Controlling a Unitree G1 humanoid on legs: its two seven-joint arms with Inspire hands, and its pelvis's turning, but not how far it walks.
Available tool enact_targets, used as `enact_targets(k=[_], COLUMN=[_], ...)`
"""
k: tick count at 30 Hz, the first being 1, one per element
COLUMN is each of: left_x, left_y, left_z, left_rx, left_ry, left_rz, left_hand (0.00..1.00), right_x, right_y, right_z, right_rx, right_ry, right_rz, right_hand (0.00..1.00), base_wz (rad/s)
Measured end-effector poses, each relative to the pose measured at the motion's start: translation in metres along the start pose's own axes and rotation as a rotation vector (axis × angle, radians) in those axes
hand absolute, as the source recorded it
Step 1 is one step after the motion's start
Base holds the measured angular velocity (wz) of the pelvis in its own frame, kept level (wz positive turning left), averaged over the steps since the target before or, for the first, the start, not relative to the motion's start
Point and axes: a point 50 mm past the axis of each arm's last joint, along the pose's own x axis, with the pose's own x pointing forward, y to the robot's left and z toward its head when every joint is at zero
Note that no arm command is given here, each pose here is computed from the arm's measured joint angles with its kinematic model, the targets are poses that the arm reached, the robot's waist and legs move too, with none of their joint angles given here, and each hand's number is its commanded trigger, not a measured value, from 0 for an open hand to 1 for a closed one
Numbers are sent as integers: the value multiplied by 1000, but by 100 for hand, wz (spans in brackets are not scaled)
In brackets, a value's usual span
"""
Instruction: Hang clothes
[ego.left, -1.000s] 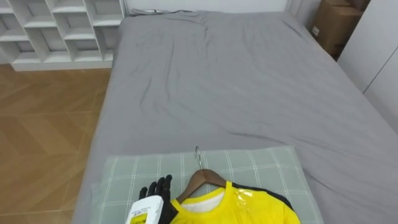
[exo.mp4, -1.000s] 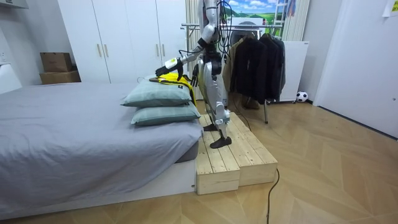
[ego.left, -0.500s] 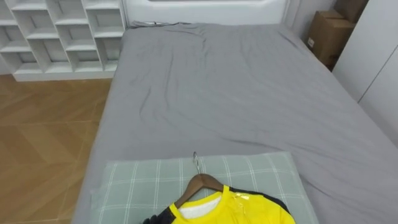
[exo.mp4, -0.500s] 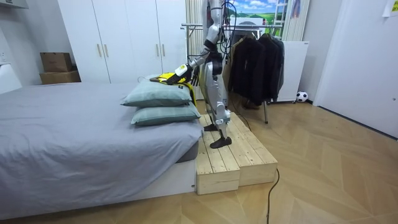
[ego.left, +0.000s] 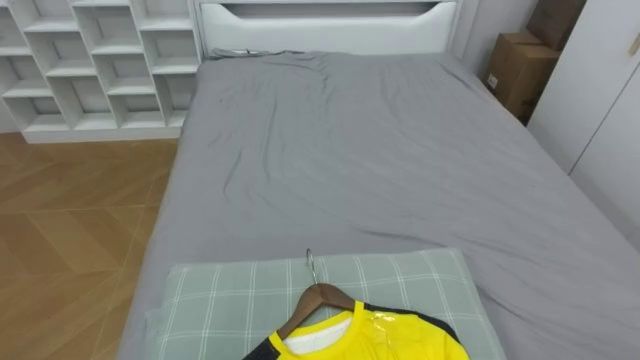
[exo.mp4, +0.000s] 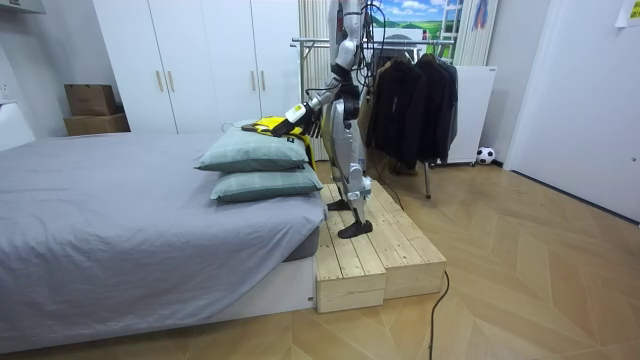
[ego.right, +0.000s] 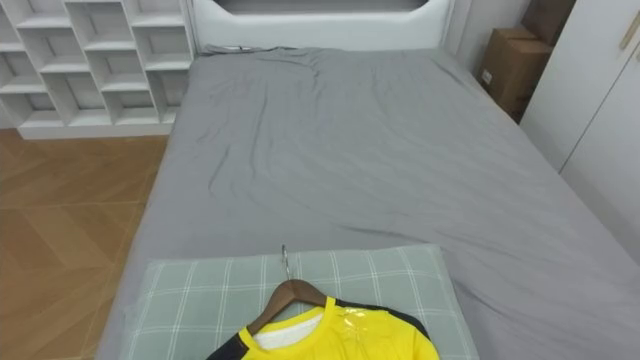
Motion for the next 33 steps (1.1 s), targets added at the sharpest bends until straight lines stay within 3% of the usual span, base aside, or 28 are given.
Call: enact_targets(k=[20, 27, 33], left_x=[5, 14, 16], left_y=[11, 25, 27], left_z=[0, 11, 13], left_rx=[-64, -69, -70], left_ry=[26, -15, -20], left_rz=[58, 105, 108], left_hand=[0, 0, 0], right_x=[0, 0, 0], right_y=[0, 0, -1], right_z=[0, 1, 1], right_rx=[15, 33, 43], right_ry=[7, 0, -4], right_rz=[2, 4, 2], right_hand=[0, 0, 0], base_wz=[-3, 0, 0])
